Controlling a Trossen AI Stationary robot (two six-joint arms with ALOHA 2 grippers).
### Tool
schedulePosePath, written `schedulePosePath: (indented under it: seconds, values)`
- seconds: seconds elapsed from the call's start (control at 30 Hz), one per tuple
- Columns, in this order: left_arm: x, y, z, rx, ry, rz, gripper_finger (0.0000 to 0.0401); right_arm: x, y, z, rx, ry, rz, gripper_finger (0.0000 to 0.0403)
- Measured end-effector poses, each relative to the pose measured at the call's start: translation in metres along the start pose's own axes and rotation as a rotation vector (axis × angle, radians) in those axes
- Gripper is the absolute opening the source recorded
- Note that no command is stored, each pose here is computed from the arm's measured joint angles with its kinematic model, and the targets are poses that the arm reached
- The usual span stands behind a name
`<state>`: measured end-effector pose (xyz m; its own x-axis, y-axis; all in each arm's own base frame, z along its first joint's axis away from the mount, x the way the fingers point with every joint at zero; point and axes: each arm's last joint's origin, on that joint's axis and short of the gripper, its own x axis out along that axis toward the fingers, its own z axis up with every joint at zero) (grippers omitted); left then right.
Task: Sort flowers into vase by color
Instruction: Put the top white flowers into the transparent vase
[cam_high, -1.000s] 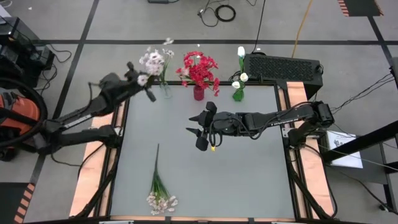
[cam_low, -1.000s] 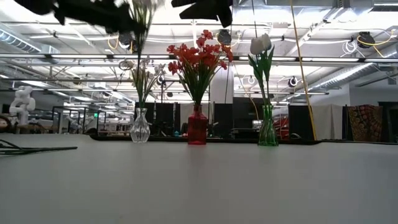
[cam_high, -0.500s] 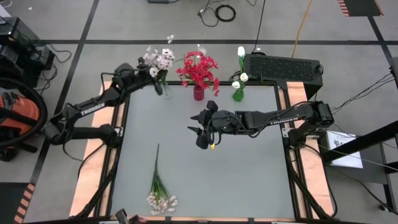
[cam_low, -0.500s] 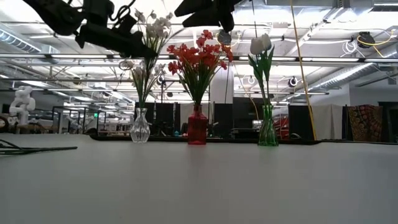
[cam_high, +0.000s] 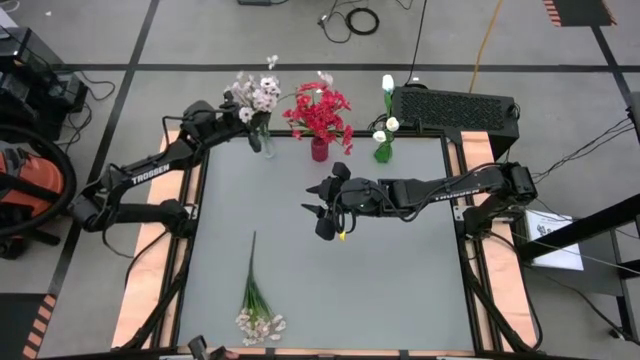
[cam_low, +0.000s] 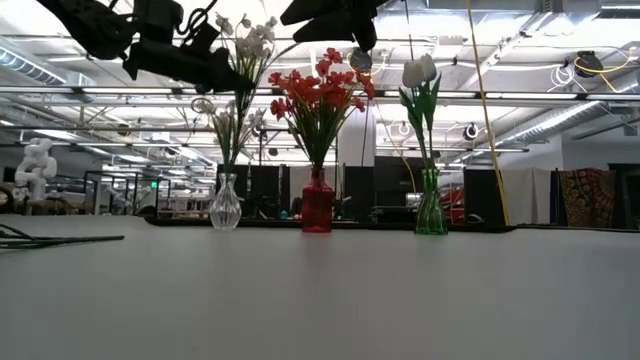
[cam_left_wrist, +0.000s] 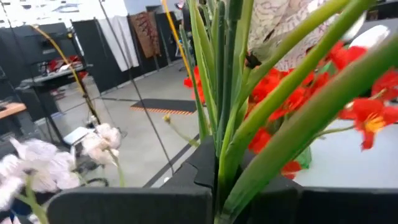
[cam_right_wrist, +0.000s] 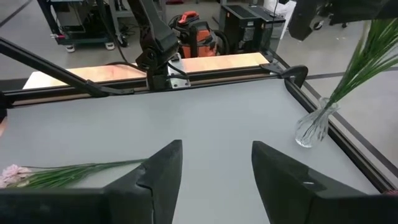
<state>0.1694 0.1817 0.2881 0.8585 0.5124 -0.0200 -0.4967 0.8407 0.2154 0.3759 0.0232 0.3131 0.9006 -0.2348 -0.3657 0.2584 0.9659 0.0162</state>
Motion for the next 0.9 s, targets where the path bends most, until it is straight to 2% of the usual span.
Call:
schedulePosePath:
  seconds: [0.63,0.9]
  values:
    - [-0.002,0.001,0.002,0.052,-0.001,0.035,0.0018,0.0,0.0,0.0,0.0,0.0,0.0,0.0185]
    - [0.006,0.005,-0.012,0.037,0.063,0.035,0.0018,0.0,0.0,0.0,0.0,0.0,0.001,0.0185]
